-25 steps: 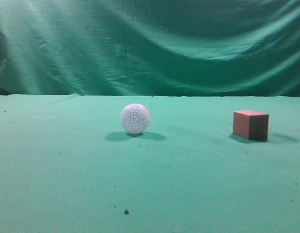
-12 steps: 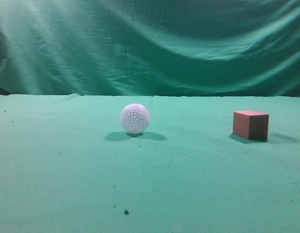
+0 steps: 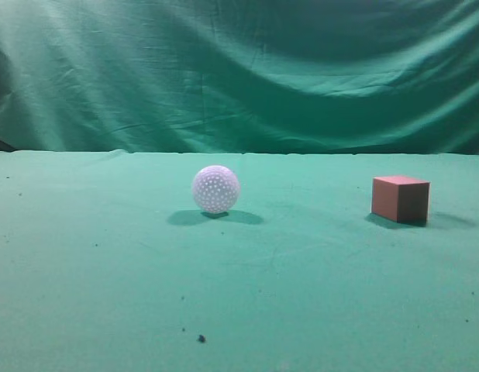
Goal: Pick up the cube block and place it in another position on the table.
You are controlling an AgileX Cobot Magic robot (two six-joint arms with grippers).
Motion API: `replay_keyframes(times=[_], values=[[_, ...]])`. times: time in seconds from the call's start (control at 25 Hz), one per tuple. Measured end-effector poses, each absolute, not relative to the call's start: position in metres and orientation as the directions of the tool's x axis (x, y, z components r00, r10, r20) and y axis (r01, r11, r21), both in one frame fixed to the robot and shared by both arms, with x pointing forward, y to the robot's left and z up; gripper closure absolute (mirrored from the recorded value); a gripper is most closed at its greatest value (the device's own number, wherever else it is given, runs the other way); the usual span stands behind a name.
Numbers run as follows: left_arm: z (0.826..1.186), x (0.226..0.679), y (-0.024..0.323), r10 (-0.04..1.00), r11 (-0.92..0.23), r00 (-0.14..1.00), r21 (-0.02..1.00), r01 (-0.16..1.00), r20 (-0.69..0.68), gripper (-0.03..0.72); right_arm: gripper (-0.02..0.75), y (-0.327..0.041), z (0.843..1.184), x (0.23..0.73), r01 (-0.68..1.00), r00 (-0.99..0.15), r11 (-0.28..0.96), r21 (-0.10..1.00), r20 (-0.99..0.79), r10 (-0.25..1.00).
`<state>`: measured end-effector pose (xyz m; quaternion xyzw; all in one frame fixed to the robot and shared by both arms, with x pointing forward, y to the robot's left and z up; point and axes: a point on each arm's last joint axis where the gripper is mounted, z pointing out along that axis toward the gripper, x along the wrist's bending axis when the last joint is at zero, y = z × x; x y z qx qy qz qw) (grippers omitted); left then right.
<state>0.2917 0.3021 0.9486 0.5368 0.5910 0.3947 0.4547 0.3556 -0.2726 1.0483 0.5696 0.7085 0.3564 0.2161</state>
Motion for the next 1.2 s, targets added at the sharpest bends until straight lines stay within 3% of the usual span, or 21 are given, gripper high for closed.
replay_keyframes(times=[0.2,0.52,0.64,0.84,0.92,1.16,1.2], values=[[0.949,0.292,0.302,0.993,0.112,-0.010,0.955,0.276,-0.114,0.426,0.738,-0.252,1.052,0.389,0.785,-0.363,0.238,0.572,0.113,0.925],[0.949,0.292,0.302,0.993,0.112,-0.010,0.955,0.276,-0.114,0.426,0.738,-0.206,1.039,0.431,0.801,-0.488,0.438,0.408,0.021,0.873],[0.949,0.292,0.302,0.993,0.112,-0.010,0.955,0.276,-0.114,0.426,0.575,-0.190,1.025,0.444,0.800,-0.514,0.469,0.375,0.024,0.857],[0.949,0.292,0.302,0.993,0.112,-0.010,0.955,0.276,-0.114,0.426,0.182,-0.174,0.994,0.466,0.807,-0.524,0.487,0.335,0.024,0.851],[0.949,0.292,0.302,0.993,0.112,-0.010,0.955,0.276,-0.114,0.426,0.097,-0.169,0.981,0.476,0.812,-0.521,0.486,0.324,0.024,0.853],[0.949,0.292,0.302,0.993,0.112,-0.010,0.955,0.276,-0.114,0.426,0.092,-0.155,0.950,0.503,0.822,-0.516,0.488,0.293,0.023,0.856],[0.949,0.292,0.302,0.993,0.112,-0.010,0.955,0.276,-0.114,0.426,0.149,-0.153,0.946,0.507,0.825,-0.516,0.489,0.284,0.023,0.856]])
